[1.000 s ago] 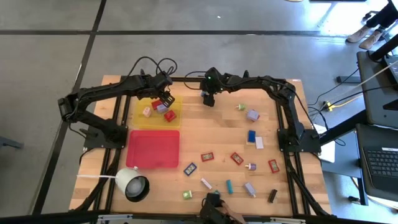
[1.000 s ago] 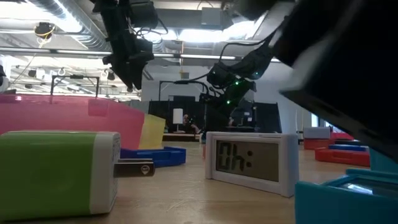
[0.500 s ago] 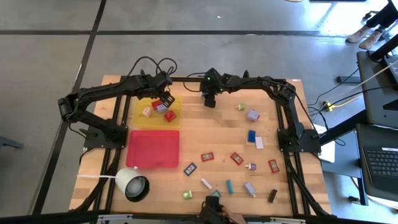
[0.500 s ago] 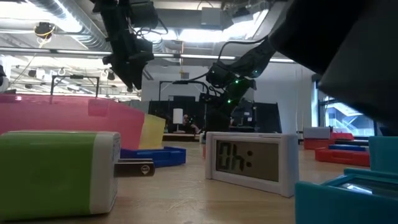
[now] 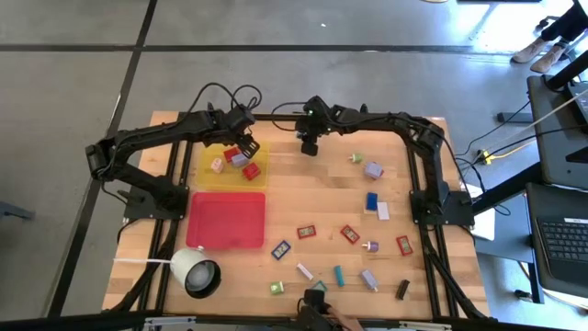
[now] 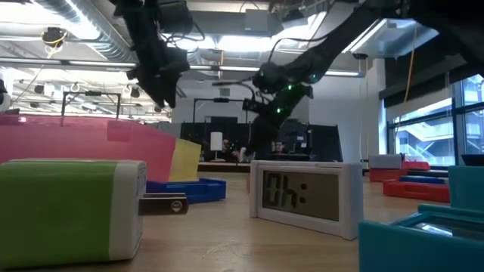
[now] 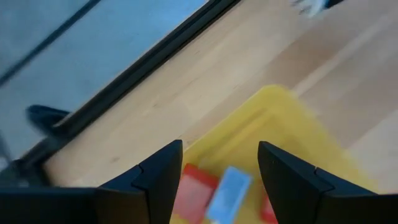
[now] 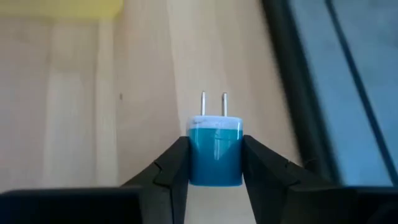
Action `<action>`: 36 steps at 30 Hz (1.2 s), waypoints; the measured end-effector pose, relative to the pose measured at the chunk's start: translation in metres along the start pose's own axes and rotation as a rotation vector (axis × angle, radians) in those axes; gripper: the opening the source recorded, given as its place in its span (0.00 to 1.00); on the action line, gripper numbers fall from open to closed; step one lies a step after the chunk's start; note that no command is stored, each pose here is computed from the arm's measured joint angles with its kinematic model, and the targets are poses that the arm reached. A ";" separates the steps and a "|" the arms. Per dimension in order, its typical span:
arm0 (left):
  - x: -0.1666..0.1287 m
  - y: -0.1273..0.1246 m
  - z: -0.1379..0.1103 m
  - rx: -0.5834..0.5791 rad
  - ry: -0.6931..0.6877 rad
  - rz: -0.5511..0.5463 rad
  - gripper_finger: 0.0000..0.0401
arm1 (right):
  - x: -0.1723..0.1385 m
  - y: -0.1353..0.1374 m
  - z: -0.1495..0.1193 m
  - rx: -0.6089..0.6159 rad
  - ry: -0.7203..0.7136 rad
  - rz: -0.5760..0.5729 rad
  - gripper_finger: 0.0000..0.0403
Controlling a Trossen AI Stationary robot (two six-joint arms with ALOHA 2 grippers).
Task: Pick & Place Office items
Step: Put the light blue charger adapter into the yellow bin
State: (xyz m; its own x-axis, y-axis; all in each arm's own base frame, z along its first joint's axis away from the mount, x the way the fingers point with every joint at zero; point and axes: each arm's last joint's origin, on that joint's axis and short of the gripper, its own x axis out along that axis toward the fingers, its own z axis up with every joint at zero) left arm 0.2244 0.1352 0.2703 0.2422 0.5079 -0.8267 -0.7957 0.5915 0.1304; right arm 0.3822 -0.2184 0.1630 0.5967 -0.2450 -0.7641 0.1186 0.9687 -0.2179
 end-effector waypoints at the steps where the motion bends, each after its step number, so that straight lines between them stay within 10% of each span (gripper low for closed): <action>1: 0.000 -0.001 0.001 -0.005 -0.006 -0.029 0.52 | -0.005 -0.001 0.003 0.007 -0.012 -0.005 0.30; 12: -0.010 -0.027 0.021 -0.041 -0.197 -0.359 0.53 | -0.038 0.019 0.033 -0.131 -0.120 -0.002 0.30; 28: 0.016 -0.049 -0.004 -0.034 -0.318 -0.407 0.58 | -0.047 0.068 0.047 -0.282 -0.042 -0.041 0.30; 36: 0.015 -0.050 0.000 -0.091 -0.388 -0.401 0.57 | -0.072 0.068 0.014 -0.209 -0.106 -0.079 0.30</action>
State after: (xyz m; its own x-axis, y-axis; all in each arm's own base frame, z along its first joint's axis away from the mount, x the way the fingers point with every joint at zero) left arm 0.2678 0.1137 0.2516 0.7080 0.4577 -0.5378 -0.6399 0.7379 -0.2144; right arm 0.3581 -0.1344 0.2120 0.6732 -0.3031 -0.6745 0.0076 0.9149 -0.4035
